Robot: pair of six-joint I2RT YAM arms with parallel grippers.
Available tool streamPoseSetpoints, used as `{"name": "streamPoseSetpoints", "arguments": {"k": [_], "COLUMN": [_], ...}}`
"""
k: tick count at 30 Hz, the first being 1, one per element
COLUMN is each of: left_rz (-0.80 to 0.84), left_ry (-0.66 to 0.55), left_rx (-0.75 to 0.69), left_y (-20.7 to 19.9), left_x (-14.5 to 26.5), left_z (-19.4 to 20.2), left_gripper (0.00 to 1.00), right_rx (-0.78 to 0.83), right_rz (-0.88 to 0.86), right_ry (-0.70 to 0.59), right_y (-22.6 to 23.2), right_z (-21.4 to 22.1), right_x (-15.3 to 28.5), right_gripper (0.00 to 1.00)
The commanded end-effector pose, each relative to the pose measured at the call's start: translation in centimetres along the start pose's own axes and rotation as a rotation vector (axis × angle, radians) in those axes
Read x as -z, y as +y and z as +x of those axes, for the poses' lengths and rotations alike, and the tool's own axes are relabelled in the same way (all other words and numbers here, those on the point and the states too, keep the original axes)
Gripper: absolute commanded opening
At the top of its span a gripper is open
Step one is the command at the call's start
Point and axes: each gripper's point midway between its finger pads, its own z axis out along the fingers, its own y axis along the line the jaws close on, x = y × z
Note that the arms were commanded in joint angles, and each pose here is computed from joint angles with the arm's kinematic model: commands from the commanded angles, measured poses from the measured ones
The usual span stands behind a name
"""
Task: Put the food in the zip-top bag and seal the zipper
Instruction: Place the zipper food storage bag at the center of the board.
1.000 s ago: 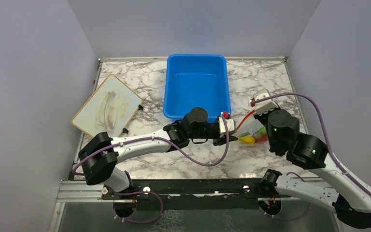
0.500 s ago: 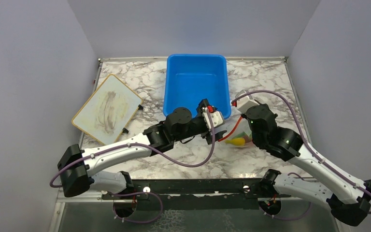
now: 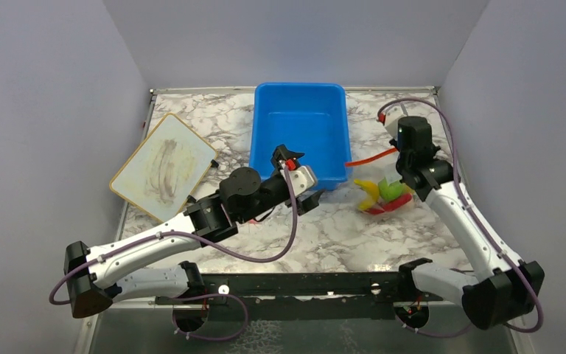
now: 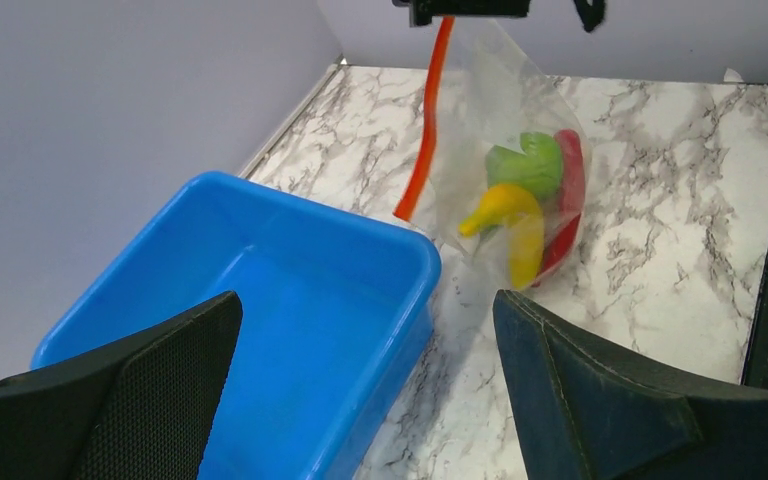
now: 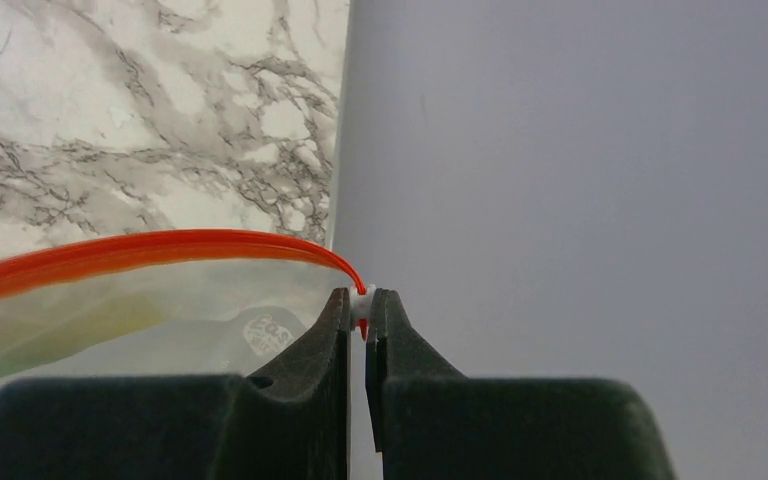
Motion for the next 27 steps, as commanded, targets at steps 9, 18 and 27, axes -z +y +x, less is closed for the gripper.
{"name": "streamPoseSetpoints", "arguments": {"k": [9,18,27], "left_rz": [-0.078,-0.139,-0.358], "left_ry": [0.135,0.152,0.201], "left_rx": [-0.012,0.032,0.141], "left_y": [1.0,1.4,4.0], "left_x": [0.8,1.4,2.3], "left_z": [3.7,5.4,7.2], "left_gripper": [0.99,0.99,0.99], "right_rx": [-0.282,-0.347,-0.510], "right_rz": [-0.003,-0.003,-0.220], "right_ry": [0.035,0.080,-0.052], "right_y": [-5.1,-5.1,-2.1], "right_z": [0.3,1.4,-1.8], "right_x": [-11.9,-14.7,-12.3], "right_gripper": [0.01,0.22,0.61]}}
